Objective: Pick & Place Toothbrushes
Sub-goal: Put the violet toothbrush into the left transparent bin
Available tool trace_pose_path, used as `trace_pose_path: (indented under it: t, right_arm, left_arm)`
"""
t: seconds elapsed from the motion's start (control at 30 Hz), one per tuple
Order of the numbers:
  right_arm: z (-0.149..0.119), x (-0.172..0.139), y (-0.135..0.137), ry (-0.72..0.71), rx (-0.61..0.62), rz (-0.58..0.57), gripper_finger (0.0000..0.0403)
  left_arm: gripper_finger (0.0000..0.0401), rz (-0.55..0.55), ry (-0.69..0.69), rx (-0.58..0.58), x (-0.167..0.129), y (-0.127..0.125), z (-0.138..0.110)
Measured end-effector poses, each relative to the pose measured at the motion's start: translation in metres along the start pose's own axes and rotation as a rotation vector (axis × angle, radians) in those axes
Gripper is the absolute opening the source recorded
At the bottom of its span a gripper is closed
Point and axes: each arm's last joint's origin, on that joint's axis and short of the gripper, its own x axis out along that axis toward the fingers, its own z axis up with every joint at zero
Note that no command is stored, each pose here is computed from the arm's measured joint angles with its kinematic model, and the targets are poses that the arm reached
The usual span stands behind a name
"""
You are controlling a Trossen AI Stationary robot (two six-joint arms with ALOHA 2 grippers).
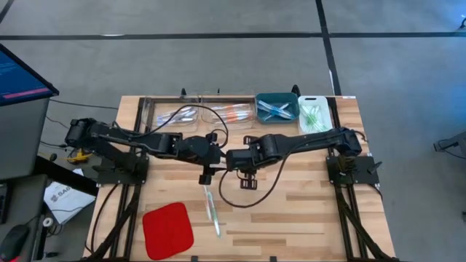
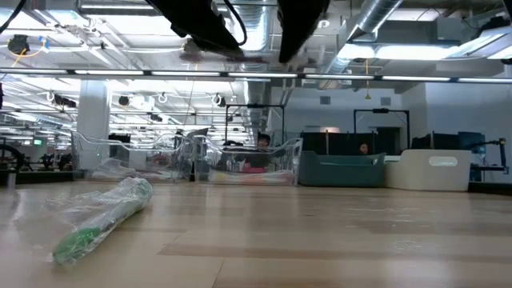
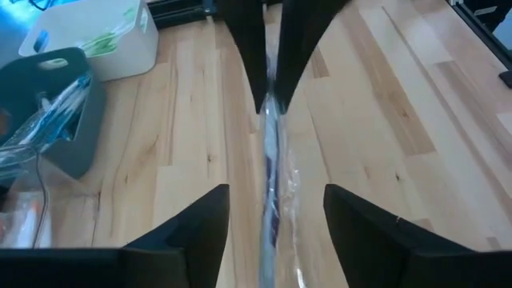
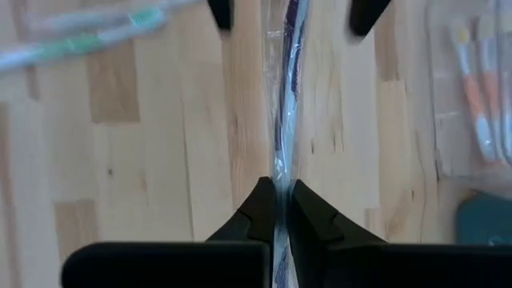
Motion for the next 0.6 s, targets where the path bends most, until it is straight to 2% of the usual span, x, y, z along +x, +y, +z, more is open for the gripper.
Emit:
trace_pose_path:
  t: [0.2,0.4,0.6]
  right_arm:
    - [0.008,-0.017,-0.003,-0.065,0.019,0.012,0.0009]
    - [0.006,-0.016,-0.006,-0.044,0.024,0.005,0.0009]
    - [0.006,-0.016,-0.007,-0.039,0.024,0.004,0.0009]
  left_arm:
    - [0.0194,0.000,0.000,-0.001,0.000,0.000,0.000]
    - [0.0191,0.001,0.000,-0.019,0.000,0.000,0.000]
    - [0.0172,0.001,0.000,-0.019,0.000,0.000,0.000]
